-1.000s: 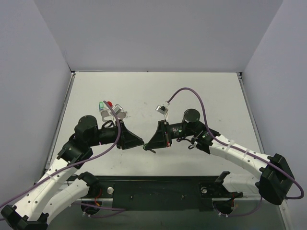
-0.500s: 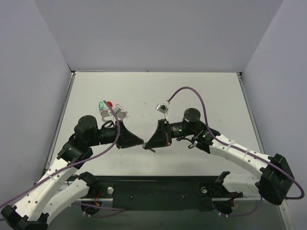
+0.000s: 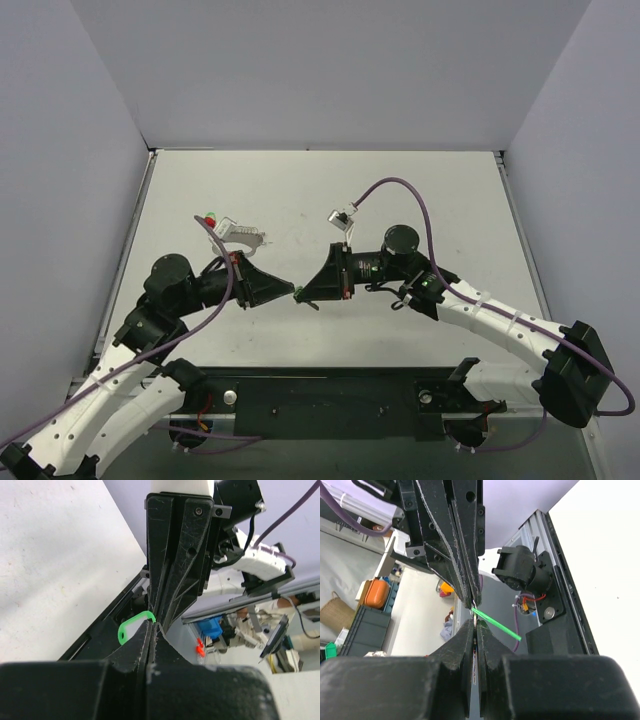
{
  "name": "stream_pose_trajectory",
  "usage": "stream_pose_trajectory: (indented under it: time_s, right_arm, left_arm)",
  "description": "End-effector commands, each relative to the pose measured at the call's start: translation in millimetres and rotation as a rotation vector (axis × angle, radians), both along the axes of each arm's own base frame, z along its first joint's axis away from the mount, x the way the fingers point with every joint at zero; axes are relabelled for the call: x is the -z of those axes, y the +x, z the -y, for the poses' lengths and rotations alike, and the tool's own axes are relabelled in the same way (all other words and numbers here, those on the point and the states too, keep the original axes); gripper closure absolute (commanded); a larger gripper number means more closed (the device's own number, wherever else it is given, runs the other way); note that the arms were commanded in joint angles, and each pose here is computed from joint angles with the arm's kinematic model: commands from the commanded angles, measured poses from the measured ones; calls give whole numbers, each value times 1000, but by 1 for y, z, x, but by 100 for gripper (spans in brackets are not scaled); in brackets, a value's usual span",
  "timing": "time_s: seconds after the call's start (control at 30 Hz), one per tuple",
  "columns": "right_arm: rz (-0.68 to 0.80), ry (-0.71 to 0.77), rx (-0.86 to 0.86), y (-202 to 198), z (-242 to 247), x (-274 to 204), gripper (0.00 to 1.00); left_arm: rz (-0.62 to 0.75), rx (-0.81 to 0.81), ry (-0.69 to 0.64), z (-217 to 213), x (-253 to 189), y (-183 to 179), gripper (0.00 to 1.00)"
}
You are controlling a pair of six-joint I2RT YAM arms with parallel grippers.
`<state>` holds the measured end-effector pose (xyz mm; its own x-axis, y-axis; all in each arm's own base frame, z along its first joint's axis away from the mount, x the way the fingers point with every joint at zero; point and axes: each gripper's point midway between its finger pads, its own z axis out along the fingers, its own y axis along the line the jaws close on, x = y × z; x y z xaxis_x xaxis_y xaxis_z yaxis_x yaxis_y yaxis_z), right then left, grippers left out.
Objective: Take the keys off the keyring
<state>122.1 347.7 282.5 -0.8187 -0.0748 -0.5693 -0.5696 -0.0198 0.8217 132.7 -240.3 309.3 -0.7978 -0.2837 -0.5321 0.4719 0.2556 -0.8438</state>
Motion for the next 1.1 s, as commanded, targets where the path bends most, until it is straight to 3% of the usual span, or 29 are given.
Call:
stream_pose_trajectory:
  time_s: [0.0, 0.2, 0.63, 0.67, 0.7, 0.8, 0.93, 1.07]
  right_arm:
    - [69, 120, 82, 15, -4, -41, 100]
    - [15, 183, 132, 29, -14, -51, 100]
    - [-4, 199, 131, 31, -26, -50, 100]
    - [-3, 200, 131, 31, -26, -51, 100]
    - [-3, 200, 129, 30, -25, -51, 100]
    - [-3, 203, 121, 28, -25, -53, 100]
    - [-9, 206, 109, 26, -24, -56, 100]
    - [-28, 198, 82, 21, -23, -60, 100]
  left_arm:
    - [4, -154, -109, -10, -22, 18, 100]
    - [-29, -293, -186, -23, -22, 32, 100]
    - [-37, -378, -205, -35, -23, 37, 100]
    - [-33, -377, -204, -35, -23, 36, 98]
    - [-31, -377, -200, -36, -23, 36, 84]
    - [-14, -383, -178, -38, -26, 35, 61]
    - [8, -388, -151, -41, -30, 32, 51]
    - [38, -388, -119, -46, -38, 28, 50]
